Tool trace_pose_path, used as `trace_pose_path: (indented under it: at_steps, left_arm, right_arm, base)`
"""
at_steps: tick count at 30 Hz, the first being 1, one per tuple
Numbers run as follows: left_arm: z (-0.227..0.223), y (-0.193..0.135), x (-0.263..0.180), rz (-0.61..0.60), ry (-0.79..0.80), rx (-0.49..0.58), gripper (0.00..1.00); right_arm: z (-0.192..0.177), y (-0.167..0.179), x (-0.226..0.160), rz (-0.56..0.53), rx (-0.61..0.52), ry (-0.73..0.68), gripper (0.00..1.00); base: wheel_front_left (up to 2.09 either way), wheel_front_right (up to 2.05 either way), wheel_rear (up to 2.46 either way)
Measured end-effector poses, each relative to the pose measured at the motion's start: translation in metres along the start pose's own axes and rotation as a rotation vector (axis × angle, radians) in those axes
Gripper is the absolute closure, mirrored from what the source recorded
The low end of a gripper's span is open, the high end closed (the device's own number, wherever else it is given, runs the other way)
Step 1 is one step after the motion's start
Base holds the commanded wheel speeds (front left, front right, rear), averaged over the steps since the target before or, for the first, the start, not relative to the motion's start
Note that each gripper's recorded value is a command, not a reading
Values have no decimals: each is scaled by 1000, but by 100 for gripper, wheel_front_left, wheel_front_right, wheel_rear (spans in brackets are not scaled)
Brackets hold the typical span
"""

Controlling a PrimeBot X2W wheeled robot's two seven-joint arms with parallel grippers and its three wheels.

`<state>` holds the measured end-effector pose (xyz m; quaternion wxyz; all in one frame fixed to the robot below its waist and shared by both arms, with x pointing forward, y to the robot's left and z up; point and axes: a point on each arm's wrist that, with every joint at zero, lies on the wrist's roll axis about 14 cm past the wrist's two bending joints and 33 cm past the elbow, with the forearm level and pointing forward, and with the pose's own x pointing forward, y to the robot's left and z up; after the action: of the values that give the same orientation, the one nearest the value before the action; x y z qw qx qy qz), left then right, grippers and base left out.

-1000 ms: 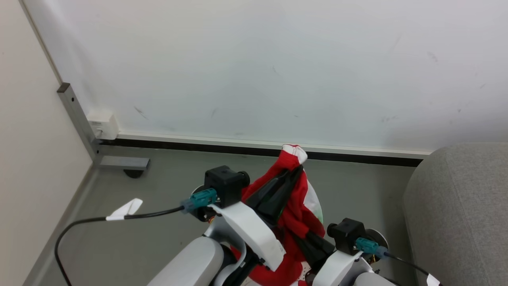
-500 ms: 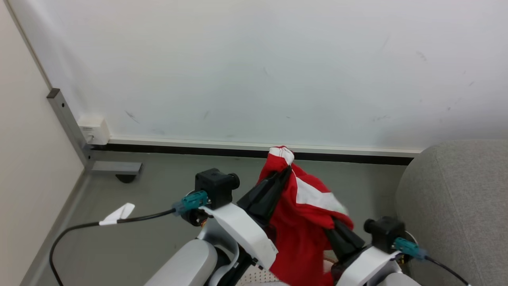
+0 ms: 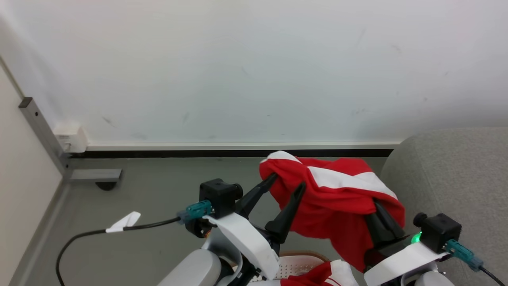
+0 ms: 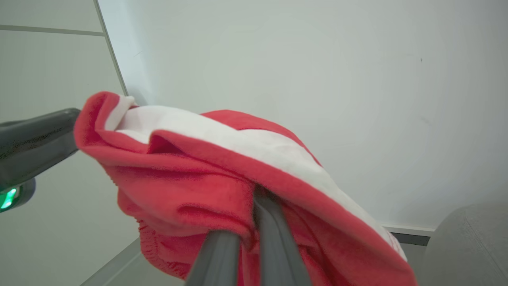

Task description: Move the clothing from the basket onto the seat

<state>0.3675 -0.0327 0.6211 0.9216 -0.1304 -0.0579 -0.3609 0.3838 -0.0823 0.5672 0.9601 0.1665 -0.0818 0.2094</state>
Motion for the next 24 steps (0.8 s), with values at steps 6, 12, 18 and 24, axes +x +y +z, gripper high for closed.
trace_pose_path:
  at_steps: [6, 12, 18, 24]
  left_arm:
    - [-12, -13, 7, -40, 24, -17, 0]
    - [-21, -29, 15, -94, 36, -33, 0]
    - [-29, -49, 26, -173, 35, -42, 0]
    - [-46, -76, 35, -278, 54, -22, 0]
  right_arm:
    - [25, -32, -13, -96, -35, -70, 100]
    - [42, -60, -33, -180, -82, -106, 100]
    - [49, -82, -57, -258, -111, -116, 100]
    - [58, -99, -80, -332, -132, -135, 100]
  base:
    - [0, 0, 0]
    - [0, 0, 0]
    - [0, 0, 0]
    - [0, 0, 0]
